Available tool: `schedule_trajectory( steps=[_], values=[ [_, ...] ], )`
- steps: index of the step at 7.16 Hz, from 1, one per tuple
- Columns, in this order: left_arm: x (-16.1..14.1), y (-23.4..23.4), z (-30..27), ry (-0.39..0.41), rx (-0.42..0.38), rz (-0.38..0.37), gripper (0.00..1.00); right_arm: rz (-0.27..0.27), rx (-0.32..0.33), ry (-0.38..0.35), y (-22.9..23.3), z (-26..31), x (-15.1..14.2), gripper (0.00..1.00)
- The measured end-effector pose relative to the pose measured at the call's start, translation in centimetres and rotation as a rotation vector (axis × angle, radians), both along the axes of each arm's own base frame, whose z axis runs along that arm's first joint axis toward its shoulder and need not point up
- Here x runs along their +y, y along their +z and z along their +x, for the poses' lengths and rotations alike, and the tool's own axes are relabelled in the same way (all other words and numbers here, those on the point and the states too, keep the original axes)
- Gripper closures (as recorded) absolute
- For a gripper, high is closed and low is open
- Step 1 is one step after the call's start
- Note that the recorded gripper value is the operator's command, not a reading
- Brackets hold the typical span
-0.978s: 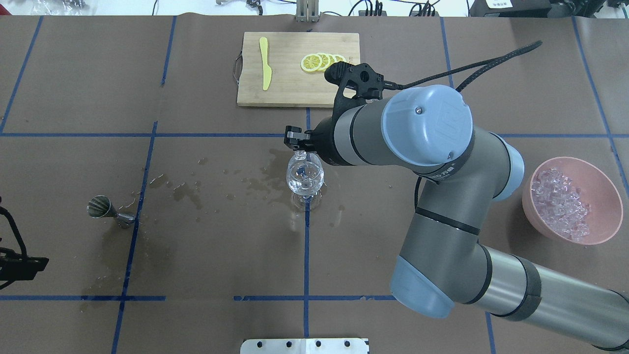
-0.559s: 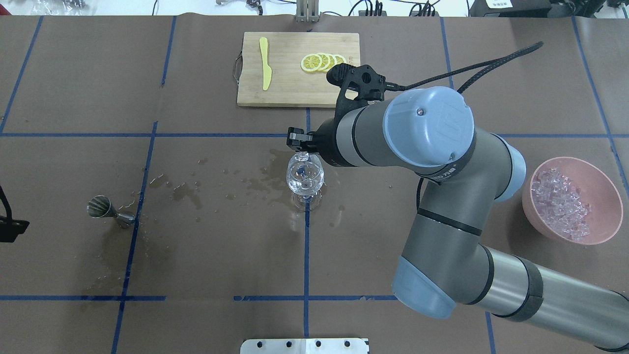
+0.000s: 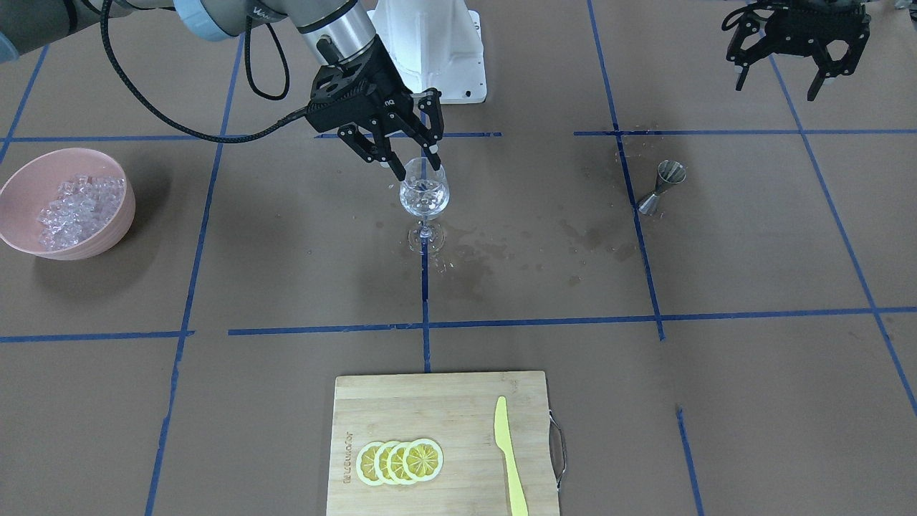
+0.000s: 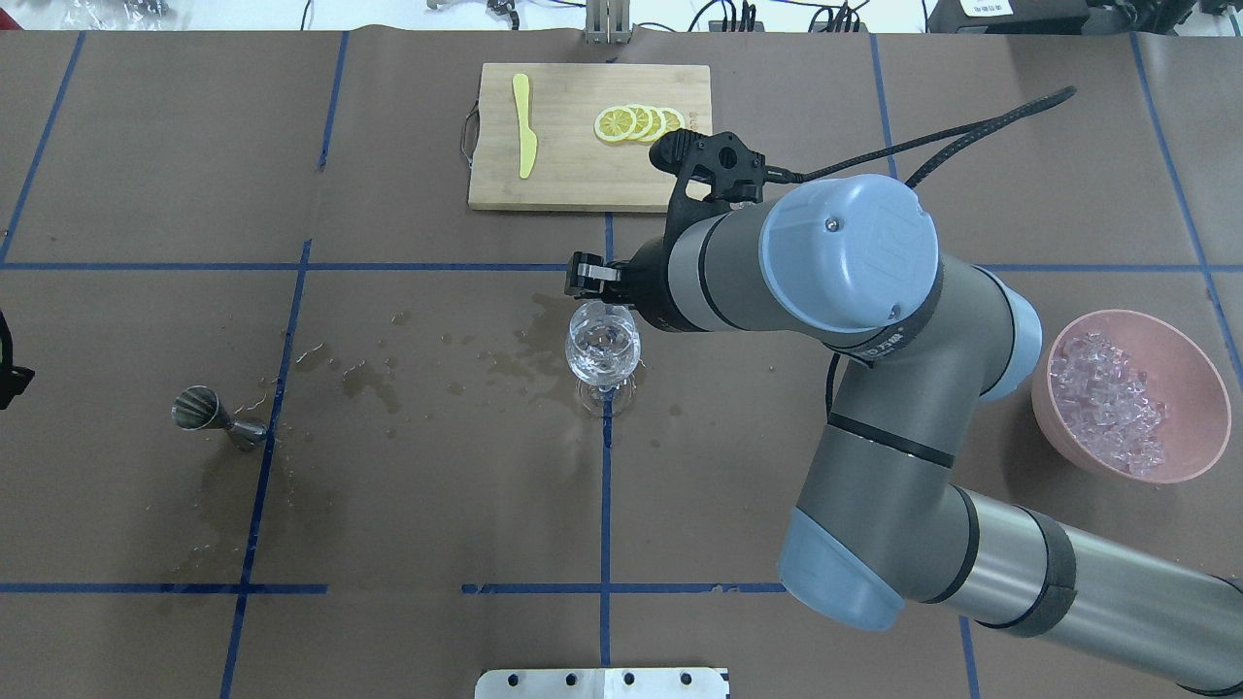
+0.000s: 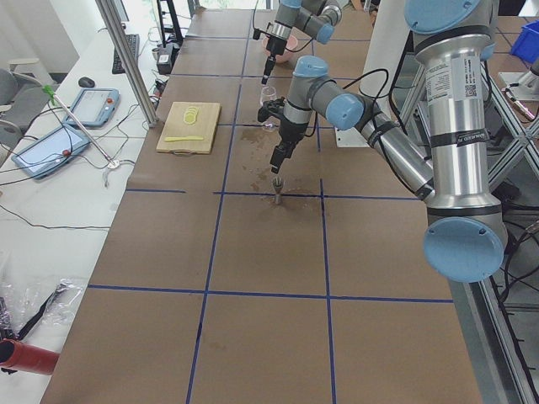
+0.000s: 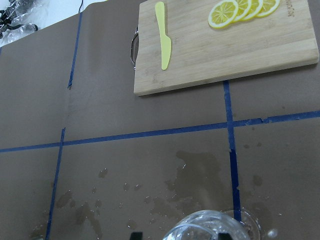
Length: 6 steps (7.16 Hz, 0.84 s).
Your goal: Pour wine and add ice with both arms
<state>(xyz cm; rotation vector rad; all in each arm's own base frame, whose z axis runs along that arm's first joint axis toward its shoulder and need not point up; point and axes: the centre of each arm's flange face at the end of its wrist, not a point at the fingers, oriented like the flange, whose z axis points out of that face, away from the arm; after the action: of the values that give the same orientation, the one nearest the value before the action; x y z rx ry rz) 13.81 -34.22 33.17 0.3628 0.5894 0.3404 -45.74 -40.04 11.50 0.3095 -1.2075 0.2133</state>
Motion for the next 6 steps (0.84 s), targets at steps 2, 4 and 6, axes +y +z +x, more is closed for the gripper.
schedule_trajectory(
  steps=[2,4,6],
  values=[
    [-1.5,0.3,-1.5,-0.006,-0.022,0.032,0.0,0.003,-0.006,-0.001,-0.5,0.4,0.2,0.01],
    [-5.4,1.3,-3.6,-0.005,-0.066,0.086,0.0,-0.012,0.014,0.002,-1.4,2.3,0.3,0.0],
    [-8.1,1.9,-5.5,0.01,-0.1,0.132,0.0,-0.063,0.072,-0.003,-1.1,6.0,-1.5,0.0]
  ],
)
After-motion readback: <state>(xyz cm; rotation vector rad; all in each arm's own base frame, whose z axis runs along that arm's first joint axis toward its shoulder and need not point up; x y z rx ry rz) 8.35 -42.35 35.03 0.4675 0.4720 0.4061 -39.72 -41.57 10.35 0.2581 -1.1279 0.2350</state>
